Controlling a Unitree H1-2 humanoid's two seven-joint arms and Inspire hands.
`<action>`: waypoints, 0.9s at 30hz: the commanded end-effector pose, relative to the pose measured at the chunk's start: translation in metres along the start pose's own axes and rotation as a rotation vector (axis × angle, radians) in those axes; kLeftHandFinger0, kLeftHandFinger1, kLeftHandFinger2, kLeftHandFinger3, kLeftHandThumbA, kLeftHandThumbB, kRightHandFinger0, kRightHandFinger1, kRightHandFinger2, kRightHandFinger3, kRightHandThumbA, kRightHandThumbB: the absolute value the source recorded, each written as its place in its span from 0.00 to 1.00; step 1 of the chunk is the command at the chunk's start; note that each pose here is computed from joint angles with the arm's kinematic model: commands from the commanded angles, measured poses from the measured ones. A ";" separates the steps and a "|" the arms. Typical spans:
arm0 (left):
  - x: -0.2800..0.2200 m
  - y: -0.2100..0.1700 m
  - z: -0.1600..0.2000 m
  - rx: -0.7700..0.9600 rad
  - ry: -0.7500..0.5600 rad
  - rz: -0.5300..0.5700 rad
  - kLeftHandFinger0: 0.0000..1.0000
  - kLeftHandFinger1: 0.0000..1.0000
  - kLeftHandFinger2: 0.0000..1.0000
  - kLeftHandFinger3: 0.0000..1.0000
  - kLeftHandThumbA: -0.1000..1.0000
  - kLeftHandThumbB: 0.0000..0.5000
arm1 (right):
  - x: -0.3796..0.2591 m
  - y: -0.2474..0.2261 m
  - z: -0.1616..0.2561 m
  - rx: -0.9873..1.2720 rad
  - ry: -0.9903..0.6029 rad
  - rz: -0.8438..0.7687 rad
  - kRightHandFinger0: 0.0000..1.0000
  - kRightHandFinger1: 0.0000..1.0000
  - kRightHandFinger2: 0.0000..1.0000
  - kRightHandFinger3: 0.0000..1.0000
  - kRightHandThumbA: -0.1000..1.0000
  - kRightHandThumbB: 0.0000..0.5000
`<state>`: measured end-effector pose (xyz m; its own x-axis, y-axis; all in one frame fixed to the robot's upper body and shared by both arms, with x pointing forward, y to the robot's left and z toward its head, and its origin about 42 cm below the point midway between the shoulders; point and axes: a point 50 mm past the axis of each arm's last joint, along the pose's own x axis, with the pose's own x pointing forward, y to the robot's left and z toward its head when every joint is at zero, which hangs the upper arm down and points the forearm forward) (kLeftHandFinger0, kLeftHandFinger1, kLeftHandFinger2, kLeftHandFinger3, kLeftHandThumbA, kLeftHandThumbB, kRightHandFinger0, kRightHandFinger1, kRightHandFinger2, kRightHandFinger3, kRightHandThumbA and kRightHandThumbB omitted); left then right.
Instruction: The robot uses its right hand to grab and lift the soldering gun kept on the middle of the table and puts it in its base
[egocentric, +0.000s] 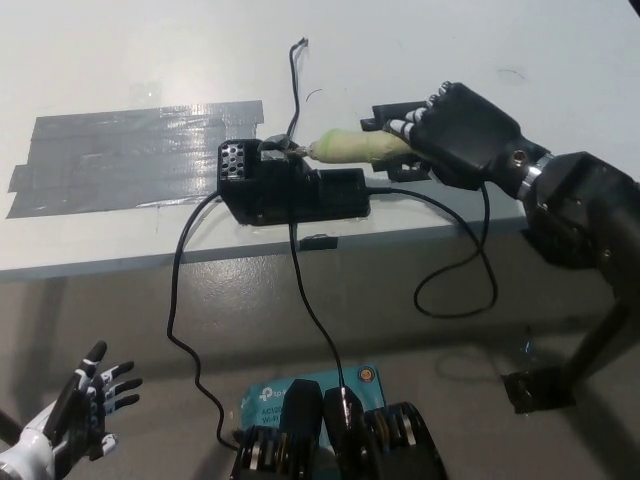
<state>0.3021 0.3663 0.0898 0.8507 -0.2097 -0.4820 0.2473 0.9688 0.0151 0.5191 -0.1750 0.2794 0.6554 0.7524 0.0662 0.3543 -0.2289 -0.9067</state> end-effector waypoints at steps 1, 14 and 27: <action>-0.005 0.009 0.017 0.075 -0.032 0.014 0.96 1.00 1.00 1.00 1.00 0.39 | 0.019 -0.031 -0.008 -0.072 -0.048 -0.089 0.00 0.00 0.28 0.01 0.00 0.07; -0.003 0.007 0.017 0.068 -0.033 0.016 0.91 0.98 1.00 1.00 1.00 0.48 | 0.039 -0.041 -0.011 -0.106 -0.081 -0.064 0.00 0.00 0.29 0.06 0.00 0.07; 0.002 0.001 0.022 0.093 -0.044 0.001 0.90 0.99 1.00 1.00 1.00 0.46 | 0.060 -0.044 -0.005 -0.113 -0.080 -0.029 0.00 0.00 0.35 0.08 0.00 0.05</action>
<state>0.3067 0.3638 0.0924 0.8514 -0.2066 -0.4821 0.2594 0.9647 0.0446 0.5418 -0.1523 0.2960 0.6462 0.7630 0.0149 0.3789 -0.3039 -0.8741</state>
